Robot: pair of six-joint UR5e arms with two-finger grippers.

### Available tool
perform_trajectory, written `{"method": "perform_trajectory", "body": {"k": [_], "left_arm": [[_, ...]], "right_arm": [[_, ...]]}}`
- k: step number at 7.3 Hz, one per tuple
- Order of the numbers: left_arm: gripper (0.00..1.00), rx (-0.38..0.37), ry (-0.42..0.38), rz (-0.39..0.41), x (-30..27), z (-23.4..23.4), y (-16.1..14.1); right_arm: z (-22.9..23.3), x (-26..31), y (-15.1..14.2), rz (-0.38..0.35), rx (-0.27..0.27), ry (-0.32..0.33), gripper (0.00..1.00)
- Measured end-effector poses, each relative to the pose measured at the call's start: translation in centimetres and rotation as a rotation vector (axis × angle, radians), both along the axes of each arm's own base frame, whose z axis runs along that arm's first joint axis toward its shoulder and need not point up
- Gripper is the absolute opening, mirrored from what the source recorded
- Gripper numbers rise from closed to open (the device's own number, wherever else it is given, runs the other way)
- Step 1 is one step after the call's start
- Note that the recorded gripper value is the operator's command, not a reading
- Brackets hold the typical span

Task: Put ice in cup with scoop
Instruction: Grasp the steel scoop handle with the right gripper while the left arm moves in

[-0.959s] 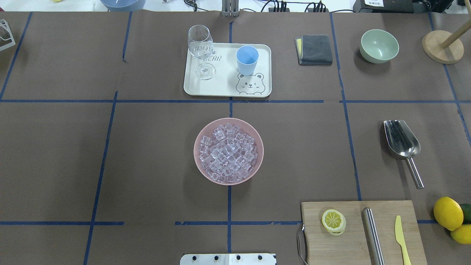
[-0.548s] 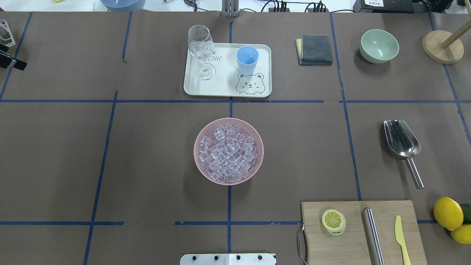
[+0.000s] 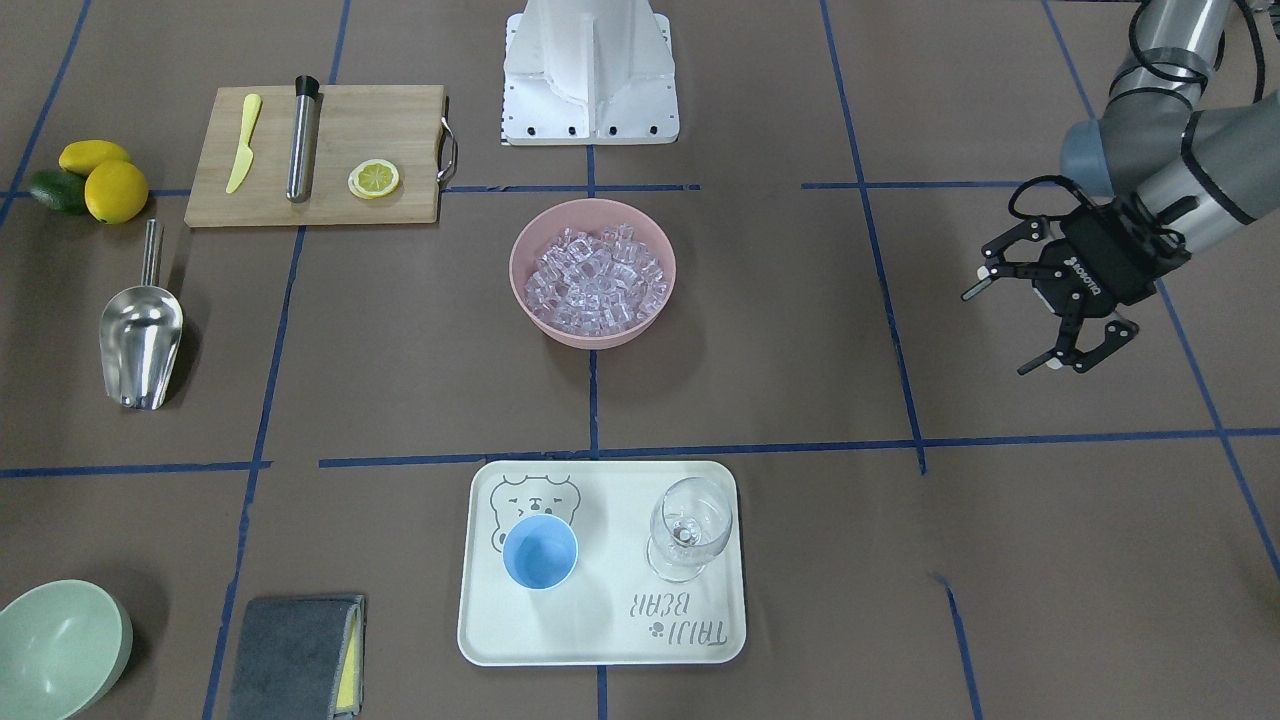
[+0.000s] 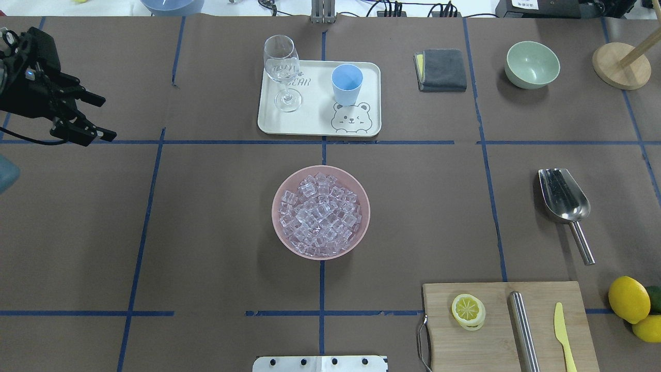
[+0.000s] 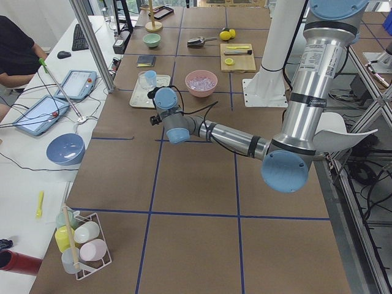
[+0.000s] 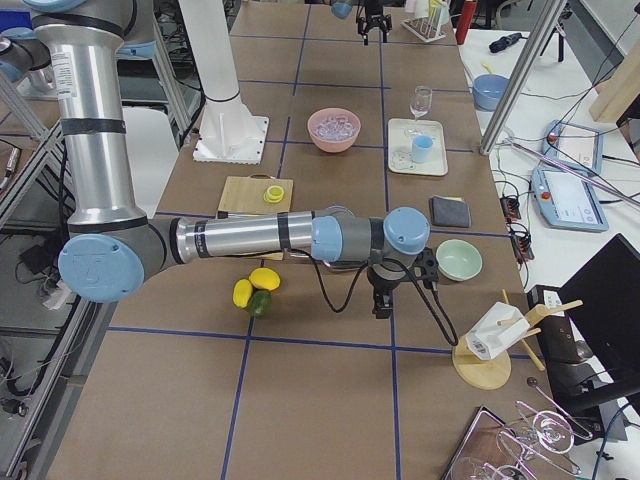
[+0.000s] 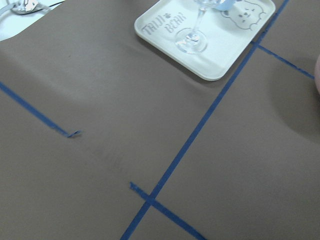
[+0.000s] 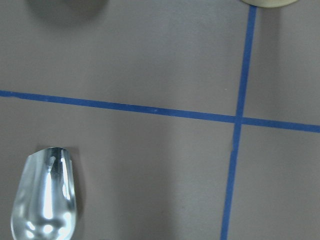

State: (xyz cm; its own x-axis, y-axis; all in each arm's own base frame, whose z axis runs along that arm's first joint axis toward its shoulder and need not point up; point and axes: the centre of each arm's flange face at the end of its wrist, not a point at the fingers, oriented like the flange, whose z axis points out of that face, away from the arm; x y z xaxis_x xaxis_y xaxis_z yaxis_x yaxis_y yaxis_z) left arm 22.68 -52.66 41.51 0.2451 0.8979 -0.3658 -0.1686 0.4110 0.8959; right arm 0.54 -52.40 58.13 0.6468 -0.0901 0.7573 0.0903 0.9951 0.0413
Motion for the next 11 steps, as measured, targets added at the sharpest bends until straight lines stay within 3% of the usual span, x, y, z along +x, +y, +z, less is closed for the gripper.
{"method": "perform_trajectory", "body": {"k": [3, 5, 6, 11], "left_arm": [[1.0, 0.072, 0.021, 0.012, 4.2, -3.3, 0.4], [1.0, 0.091, 0.027, 0.002, 4.7, -4.2, 0.3], [1.0, 0.094, 0.028, 0.0, 4.7, -4.4, 0.3], [1.0, 0.098, 0.032, 0.01, 5.2, -4.6, 0.6]], "right_arm": [[-6.0, -6.4, 3.5, 0.108, -0.032, 0.026, 0.99], [-6.1, -12.1, 7.3, 0.219, -0.012, 0.007, 1.0], [-5.8, -14.7, 8.9, 0.237, -0.023, 0.0, 1.0], [-3.8, -20.6, 15.1, 0.105, -0.072, 0.041, 1.0]]}}
